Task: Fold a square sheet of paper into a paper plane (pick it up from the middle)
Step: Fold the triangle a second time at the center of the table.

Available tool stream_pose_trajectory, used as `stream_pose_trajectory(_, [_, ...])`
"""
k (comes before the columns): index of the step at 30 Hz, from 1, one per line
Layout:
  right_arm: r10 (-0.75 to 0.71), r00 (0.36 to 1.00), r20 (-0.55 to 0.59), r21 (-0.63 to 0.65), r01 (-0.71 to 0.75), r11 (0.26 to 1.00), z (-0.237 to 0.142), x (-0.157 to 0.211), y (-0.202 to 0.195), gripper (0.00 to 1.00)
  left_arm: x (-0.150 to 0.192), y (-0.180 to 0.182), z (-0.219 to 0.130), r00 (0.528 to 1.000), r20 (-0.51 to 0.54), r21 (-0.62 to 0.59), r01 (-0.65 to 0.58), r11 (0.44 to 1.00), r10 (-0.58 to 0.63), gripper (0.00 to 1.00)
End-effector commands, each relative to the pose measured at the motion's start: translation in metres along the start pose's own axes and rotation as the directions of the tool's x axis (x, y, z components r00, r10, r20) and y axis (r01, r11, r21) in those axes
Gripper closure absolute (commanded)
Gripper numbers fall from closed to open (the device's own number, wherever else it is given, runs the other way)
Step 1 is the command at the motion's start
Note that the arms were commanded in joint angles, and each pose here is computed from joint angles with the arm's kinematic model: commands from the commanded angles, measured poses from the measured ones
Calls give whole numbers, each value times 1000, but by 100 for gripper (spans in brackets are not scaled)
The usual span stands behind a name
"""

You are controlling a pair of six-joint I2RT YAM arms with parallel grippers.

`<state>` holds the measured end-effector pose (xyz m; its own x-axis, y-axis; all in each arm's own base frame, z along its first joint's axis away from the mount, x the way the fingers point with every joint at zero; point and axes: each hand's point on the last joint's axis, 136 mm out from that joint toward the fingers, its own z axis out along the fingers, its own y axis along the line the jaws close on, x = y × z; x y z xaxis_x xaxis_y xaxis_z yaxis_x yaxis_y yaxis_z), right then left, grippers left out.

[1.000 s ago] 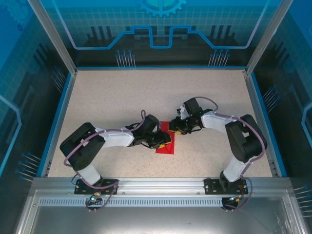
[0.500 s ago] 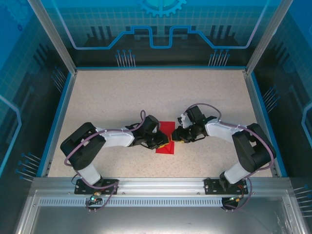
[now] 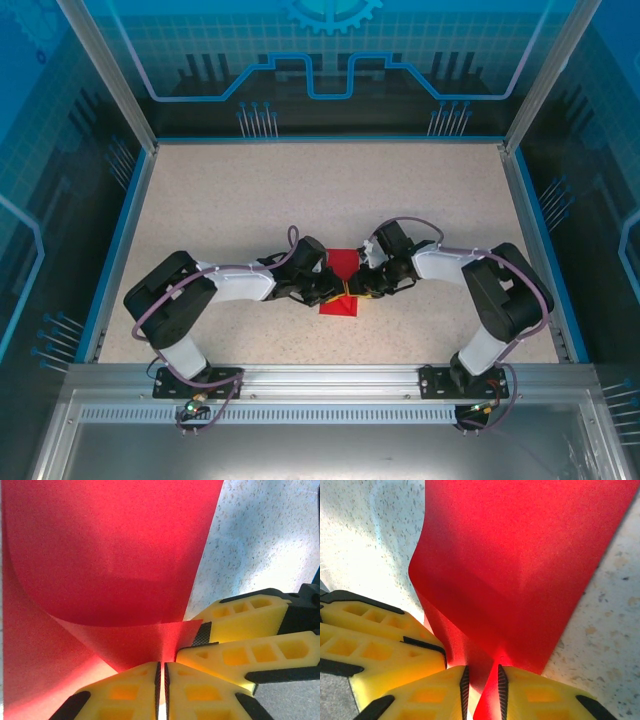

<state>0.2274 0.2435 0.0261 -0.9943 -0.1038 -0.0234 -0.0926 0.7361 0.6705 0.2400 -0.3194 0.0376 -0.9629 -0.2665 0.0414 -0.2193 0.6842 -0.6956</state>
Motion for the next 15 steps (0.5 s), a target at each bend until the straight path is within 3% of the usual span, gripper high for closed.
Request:
stream_pose_trajectory(1, [-26, 1000, 0, -31, 26, 999, 1, -4, 11, 78, 1, 2, 1, 1000, 0, -18, -1, 1000, 1, 87])
stream_pose_trajectory(9, [-20, 1000, 18, 48, 19, 999, -3, -8, 0, 91, 2, -3, 1, 1000, -6, -3, -14, 1000, 14, 88])
stream_pose_trajectory(15, [-11, 1000, 18, 95, 9, 995, -2, -9, -10, 92, 1, -11, 0, 1000, -10, 31, -27, 999, 27, 88])
